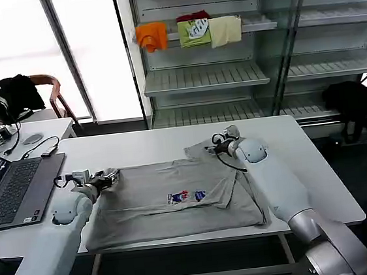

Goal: Fold and organize the clothes.

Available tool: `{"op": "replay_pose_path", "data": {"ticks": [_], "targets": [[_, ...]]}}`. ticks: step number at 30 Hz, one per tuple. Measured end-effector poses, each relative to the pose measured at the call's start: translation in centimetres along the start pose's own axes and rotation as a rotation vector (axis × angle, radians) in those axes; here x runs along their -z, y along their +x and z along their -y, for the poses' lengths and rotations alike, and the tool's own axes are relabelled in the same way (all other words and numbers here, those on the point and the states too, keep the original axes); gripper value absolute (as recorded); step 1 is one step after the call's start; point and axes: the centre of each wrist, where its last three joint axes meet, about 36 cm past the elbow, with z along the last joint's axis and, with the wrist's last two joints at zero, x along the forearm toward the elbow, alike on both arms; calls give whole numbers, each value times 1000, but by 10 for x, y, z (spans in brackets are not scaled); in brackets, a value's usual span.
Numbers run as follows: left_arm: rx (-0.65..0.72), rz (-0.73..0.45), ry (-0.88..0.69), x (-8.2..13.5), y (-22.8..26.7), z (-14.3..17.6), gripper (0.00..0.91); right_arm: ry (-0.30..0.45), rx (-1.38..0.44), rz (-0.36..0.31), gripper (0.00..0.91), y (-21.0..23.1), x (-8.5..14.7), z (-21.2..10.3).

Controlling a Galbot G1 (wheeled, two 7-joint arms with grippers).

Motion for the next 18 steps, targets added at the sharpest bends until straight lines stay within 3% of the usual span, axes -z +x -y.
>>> {"op": "replay_pose_path", "data": {"ticks": [2, 18], "targets": [[-2, -2, -3, -1, 0, -1, 20, 1, 0, -1, 0, 1, -2, 1], [-28, 29, 14, 7, 10, -1, 10, 21, 0, 49, 0, 15, 5, 7]]}}
